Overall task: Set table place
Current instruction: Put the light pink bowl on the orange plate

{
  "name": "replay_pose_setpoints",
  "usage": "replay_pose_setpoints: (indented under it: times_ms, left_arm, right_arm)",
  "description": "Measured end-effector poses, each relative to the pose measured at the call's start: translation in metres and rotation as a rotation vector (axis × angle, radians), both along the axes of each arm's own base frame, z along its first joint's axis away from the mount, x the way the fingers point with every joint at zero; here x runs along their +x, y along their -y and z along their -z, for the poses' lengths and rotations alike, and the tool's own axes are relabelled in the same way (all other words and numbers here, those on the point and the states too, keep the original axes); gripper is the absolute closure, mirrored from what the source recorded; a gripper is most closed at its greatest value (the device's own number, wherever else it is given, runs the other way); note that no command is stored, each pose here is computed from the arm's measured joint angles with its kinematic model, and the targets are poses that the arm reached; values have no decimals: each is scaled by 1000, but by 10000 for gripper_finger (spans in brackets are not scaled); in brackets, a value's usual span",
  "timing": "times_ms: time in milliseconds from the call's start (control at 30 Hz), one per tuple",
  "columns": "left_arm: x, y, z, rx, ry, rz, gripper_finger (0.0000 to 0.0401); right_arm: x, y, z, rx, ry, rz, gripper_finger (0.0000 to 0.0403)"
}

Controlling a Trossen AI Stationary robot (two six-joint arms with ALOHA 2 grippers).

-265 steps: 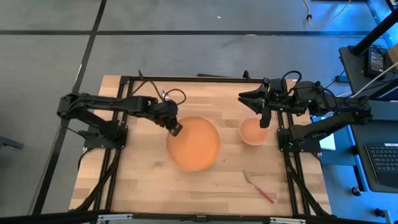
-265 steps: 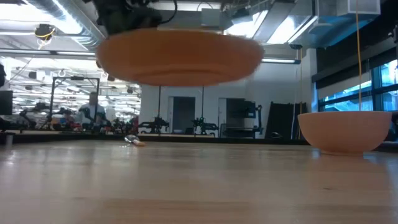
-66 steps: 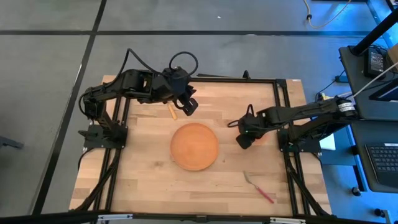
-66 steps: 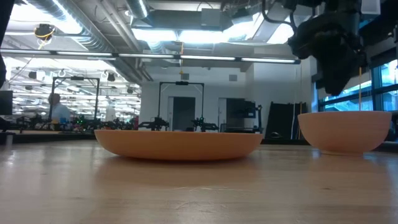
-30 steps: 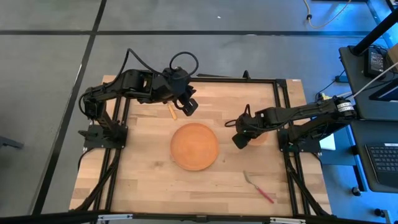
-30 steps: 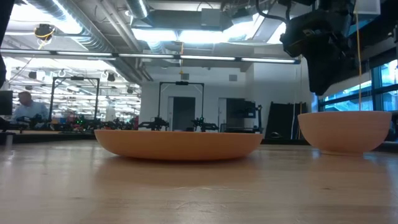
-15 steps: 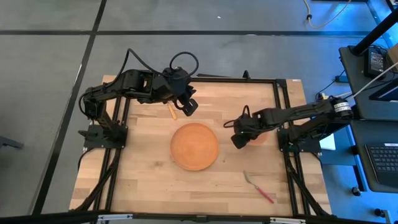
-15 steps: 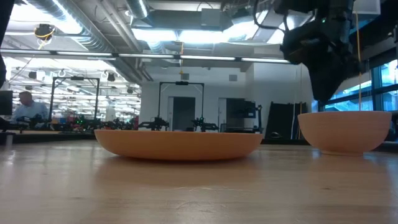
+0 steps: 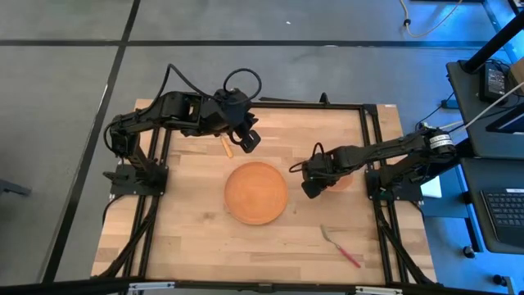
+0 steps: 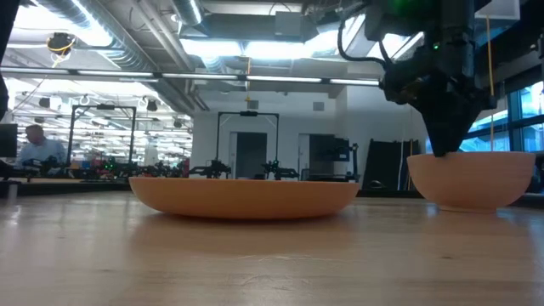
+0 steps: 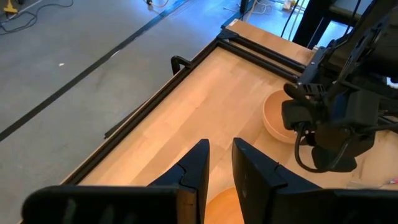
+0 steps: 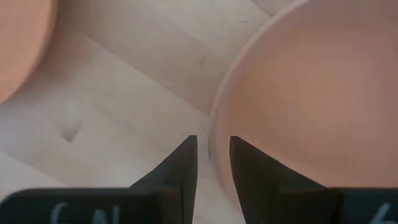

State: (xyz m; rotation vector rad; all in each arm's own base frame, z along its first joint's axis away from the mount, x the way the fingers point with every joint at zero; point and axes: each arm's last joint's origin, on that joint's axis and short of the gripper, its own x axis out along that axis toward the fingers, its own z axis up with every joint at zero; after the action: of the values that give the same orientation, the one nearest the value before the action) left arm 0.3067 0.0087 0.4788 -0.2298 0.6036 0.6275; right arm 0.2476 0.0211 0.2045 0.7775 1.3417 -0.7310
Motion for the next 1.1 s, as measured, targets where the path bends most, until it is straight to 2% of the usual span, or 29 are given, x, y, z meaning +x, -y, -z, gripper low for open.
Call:
replay_pose_setpoints:
  times_ms: [333, 433, 600, 700, 967, 1100]
  left_arm:
    - [0, 0, 0, 0, 0, 0, 338]
    - [0, 0, 0, 0, 1, 0, 338]
    - [0, 0, 0, 0, 1, 0, 338]
    - [0, 0, 0, 0, 1, 0, 338]
    - [0, 0, 0, 1, -1, 1, 338]
    - [0, -1, 0, 64, -36, 24, 338]
  right_arm:
    - [6, 0, 16, -17, -69, -28, 310]
    - [7, 0, 18, -20, -79, -51, 329]
    - [7, 0, 19, -28, -88, -81, 389]
    - [7, 0, 17, -34, -80, -82, 386]
    - [19, -1, -12, -49, 28, -197, 393]
    - [31, -1, -39, -111, 109, -306, 394]
